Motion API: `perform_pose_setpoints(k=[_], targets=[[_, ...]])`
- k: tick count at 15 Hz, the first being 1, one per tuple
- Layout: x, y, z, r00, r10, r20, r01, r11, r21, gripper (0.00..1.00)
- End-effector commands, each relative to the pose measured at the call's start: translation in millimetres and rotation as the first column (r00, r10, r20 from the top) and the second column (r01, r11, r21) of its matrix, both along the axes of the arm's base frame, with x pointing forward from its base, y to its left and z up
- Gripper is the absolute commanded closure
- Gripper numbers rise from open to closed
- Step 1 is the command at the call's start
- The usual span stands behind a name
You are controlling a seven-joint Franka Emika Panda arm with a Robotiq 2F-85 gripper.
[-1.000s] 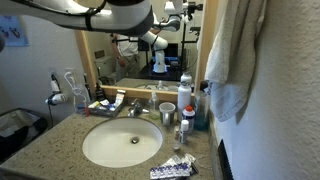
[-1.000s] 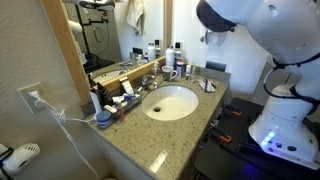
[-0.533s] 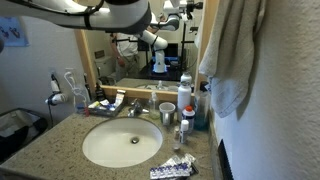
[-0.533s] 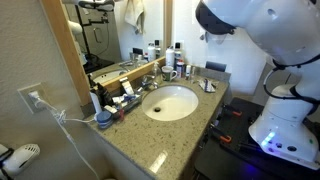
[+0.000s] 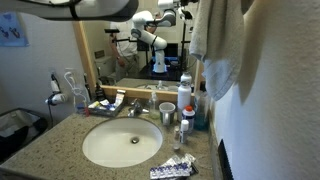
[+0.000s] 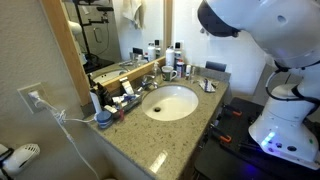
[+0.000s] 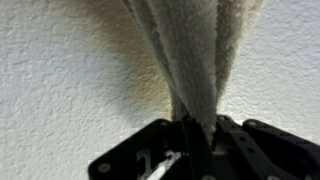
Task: Unhang the towel, wipe the base top and hang it back
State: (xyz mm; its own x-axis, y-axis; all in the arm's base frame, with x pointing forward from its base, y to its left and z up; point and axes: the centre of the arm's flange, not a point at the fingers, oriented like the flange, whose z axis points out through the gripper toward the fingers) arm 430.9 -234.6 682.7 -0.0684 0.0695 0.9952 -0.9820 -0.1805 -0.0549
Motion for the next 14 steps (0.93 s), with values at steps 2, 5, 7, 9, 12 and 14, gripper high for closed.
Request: perform_pose_setpoints(k=[2,5,7,9,12,14], targets=[[11,44,-8,0.985,0.163,-0.061,-0.155,0.981,0.117,0.96],[23,76,-21,0.957,0.277,-0.081,-0.256,0.945,0.201,0.96],[31,100,-27,0.93,0.355,-0.094,-0.321,0.911,0.261,0.96],[38,125,-32,0.896,0.43,-0.11,-0.377,0.868,0.322,0.96],[46,165,-43,0.835,0.534,-0.13,-0.443,0.794,0.417,0.96],[50,192,-52,0.788,0.599,-0.143,-0.473,0.738,0.481,0.96]])
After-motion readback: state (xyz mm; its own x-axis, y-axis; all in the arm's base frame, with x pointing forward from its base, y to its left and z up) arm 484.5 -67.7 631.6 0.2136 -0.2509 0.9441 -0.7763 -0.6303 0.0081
